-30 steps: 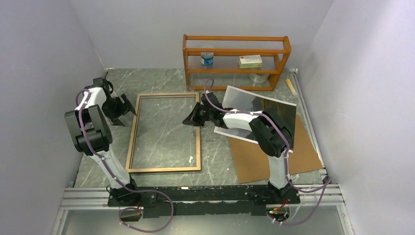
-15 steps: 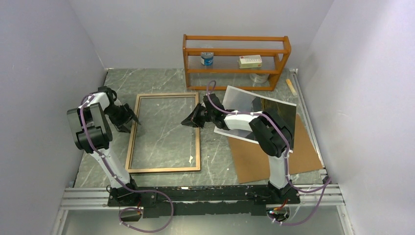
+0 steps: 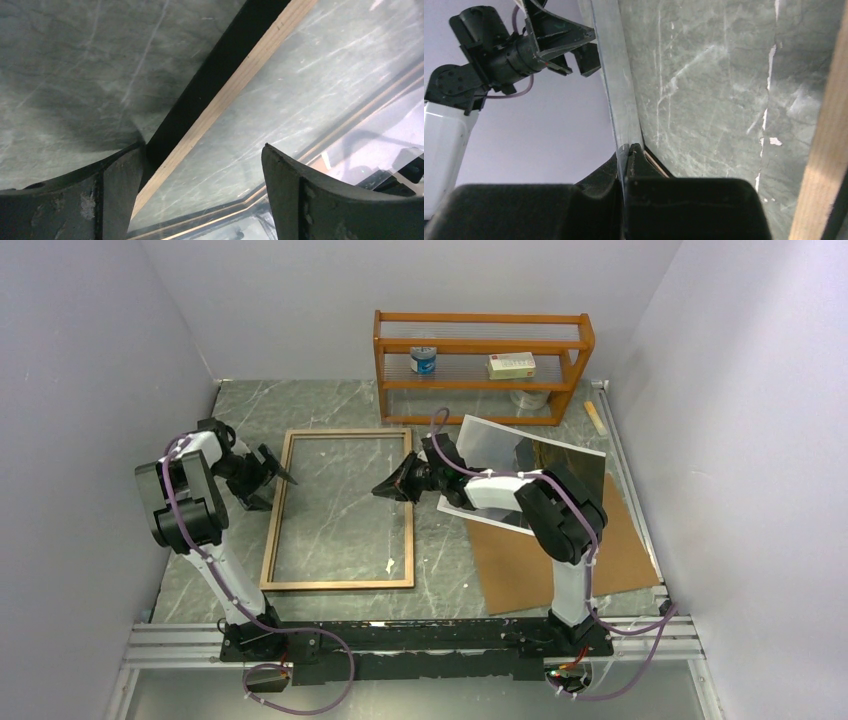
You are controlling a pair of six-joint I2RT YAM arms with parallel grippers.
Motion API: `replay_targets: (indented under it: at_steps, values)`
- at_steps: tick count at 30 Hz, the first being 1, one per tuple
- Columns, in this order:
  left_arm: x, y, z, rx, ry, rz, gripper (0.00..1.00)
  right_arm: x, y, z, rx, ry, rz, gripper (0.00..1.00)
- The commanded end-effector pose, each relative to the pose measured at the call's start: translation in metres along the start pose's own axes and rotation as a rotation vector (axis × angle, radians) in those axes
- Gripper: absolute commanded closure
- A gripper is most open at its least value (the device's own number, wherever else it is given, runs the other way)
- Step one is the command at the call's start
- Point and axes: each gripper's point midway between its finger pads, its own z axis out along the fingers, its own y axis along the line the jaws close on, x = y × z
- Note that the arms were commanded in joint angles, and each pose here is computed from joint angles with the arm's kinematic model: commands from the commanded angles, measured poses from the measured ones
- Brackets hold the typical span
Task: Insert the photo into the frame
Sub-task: Place the photo frame item in the photo frame.
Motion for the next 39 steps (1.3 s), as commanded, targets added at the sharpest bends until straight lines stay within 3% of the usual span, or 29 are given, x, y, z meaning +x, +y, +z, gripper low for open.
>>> replay_targets:
  at_steps: [1,9,18,39]
  values:
    - [0.002,-0.032,-0.013,0.128,-0.020,0.009,0.08,0.006,0.059,-0.024,-0.163,0.014,-0.046,1.00]
    - [-0.024,-0.006,-0.052,-0.119,-0.215,0.005,0.06,-0.001,0.081,-0.036,-0.165,-0.035,-0.105,1.00]
    - [-0.056,-0.013,-0.133,-0.185,-0.509,-0.022,0.06,-0.006,0.090,-0.025,-0.165,-0.039,-0.123,1.00]
    - [-0.034,-0.013,-0.047,0.014,-0.232,-0.027,0.06,-0.001,0.031,-0.003,-0.052,-0.028,-0.073,1.00]
